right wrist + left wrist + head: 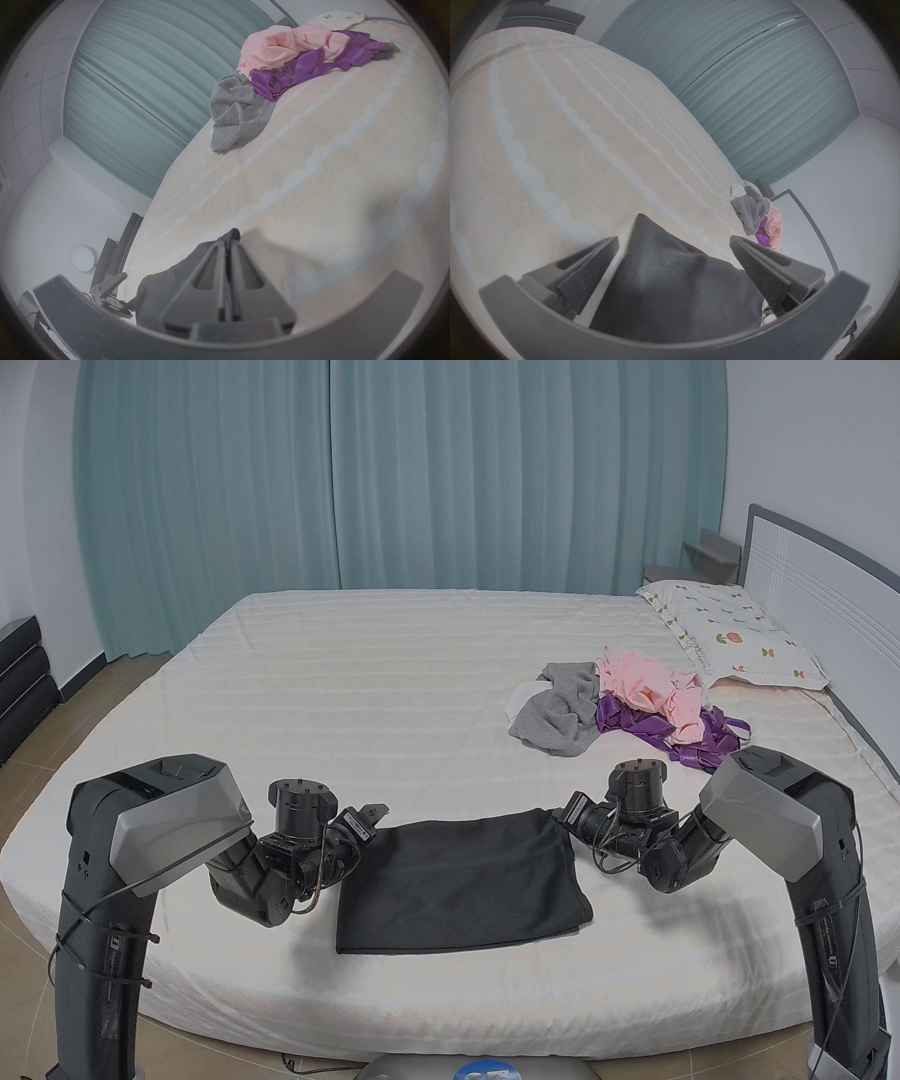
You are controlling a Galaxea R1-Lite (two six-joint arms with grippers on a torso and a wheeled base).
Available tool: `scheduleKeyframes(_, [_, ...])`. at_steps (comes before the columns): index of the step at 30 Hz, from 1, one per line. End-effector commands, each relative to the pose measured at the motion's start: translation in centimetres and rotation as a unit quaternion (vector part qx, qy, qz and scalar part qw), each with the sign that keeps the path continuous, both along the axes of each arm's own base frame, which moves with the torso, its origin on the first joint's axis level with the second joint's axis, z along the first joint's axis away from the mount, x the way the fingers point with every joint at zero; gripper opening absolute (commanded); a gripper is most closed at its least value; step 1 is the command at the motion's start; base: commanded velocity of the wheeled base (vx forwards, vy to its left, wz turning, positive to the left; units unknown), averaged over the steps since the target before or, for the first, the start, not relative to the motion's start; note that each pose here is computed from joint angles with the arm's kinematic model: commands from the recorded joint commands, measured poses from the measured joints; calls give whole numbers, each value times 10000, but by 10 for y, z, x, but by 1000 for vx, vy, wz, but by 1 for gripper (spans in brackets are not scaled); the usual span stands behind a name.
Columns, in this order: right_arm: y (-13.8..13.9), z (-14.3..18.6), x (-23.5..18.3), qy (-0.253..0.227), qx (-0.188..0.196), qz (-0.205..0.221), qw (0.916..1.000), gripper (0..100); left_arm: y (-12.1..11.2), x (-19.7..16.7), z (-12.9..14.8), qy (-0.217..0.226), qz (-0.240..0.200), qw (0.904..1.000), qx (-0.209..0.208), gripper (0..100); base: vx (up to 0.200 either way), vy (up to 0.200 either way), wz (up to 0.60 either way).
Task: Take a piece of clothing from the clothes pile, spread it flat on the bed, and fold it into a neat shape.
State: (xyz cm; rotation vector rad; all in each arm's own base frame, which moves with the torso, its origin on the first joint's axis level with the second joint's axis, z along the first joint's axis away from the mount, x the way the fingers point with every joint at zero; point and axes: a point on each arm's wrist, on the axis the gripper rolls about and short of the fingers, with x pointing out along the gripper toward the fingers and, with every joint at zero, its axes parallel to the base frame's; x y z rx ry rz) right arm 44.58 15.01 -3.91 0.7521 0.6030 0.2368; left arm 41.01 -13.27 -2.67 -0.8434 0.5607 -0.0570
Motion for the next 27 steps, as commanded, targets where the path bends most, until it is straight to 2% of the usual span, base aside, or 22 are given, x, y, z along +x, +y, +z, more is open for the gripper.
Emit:
scheduleKeyframes(1, [-4,5,2,-31,78,-86,9999,0,0,2,-2,-2,14,10000,-2,100,0,0,0])
scheduleKeyframes(16, [-9,5,0,36,78,-134,9999,0,2,10,-4,-93,169,9998,29,100,0,0,0])
scheduleKeyframes(17, [-8,4,0,44,76,-127,9999,0,2,10,-4,-93,169,9998,29,0,0,0,0])
scheduleKeyframes(27, [-10,4,0,61,77,-145,9998,0,4,9,-4,-85,232,9997,57,0,0,0,0])
